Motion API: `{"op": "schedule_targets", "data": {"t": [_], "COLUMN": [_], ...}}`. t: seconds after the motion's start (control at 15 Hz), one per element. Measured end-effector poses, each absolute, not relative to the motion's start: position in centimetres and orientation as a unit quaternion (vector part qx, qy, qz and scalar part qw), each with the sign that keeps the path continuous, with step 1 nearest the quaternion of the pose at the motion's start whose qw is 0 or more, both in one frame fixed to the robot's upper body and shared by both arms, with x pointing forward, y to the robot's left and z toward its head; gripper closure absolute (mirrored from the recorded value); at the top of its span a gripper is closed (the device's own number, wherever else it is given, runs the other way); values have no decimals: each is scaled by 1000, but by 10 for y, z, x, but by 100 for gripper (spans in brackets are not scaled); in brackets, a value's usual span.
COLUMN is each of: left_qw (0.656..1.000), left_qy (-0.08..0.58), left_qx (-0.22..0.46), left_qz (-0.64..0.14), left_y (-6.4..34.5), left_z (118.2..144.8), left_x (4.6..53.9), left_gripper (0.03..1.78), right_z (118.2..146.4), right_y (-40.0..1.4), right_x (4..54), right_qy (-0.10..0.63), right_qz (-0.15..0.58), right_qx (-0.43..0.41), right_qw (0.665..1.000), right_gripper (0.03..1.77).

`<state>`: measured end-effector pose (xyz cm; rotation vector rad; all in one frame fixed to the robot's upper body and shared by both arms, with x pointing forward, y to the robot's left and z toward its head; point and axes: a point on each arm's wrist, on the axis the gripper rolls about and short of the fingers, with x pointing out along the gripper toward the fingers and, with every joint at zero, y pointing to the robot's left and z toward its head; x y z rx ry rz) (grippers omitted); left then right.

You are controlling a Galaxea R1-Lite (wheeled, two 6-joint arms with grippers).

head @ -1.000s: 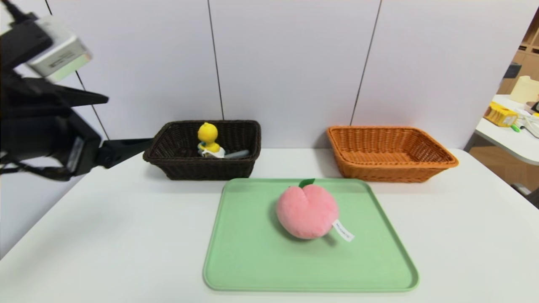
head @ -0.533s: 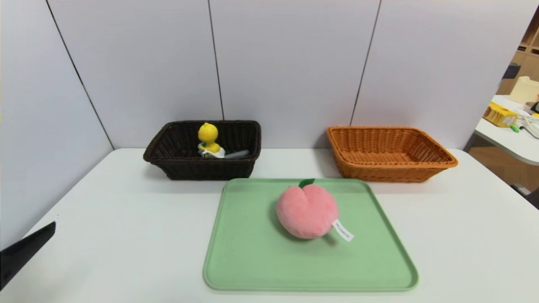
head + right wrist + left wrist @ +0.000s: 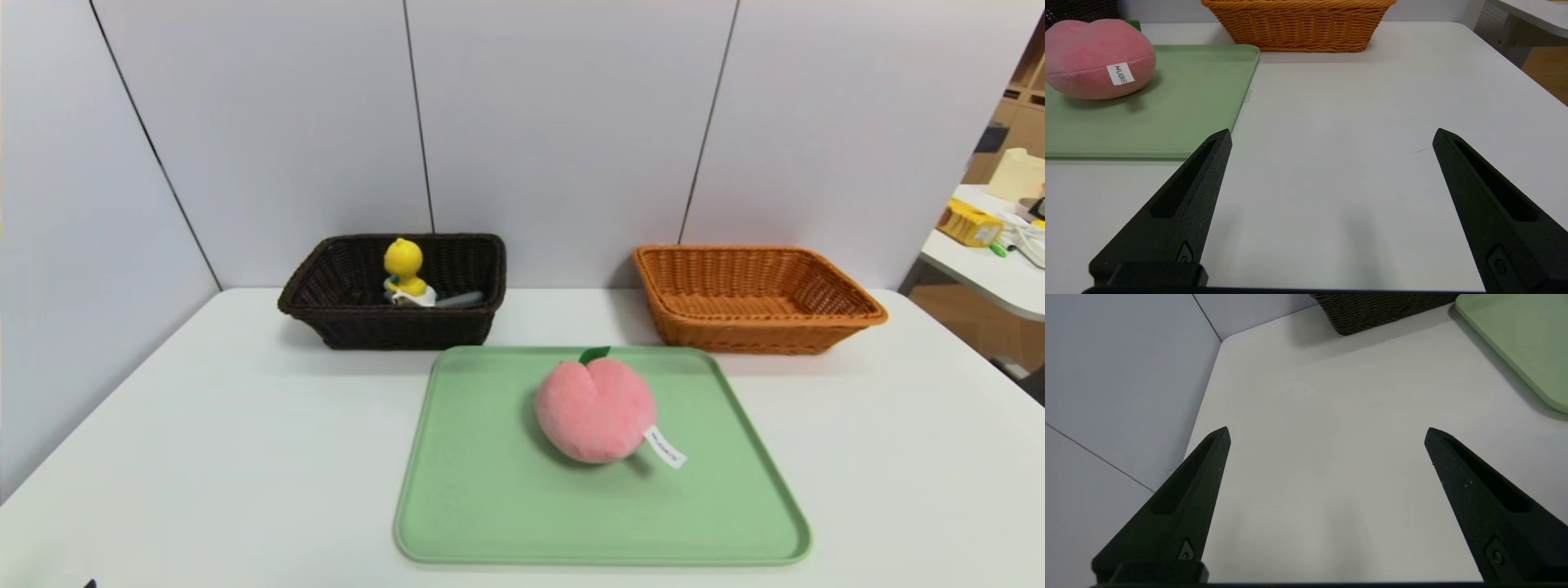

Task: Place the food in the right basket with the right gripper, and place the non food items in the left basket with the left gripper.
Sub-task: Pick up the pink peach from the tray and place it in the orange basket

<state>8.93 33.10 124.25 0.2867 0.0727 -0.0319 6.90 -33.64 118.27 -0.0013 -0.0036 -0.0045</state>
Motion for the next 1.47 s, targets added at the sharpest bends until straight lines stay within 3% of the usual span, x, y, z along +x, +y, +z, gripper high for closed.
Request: {"op": "schedule_targets", "data": {"t": [0.73,1.47], "left_qw": [997,1000], "left_qy": [22,2], "left_qx": [73,7], "left_qz": [-30,-2], "left_y": [332,333], "left_z": [1185,1182], "left_x": [72,69], "left_gripper": [12,12], "right_z": [1183,1183], "right_y": [-336,-336], "right_x": [69,69], "right_qy": [-2,-2], "right_qz": [-2,-2], "right_qx": [-1,-1], "right_qw": [1000,1000], "right_gripper": [10,10]}}
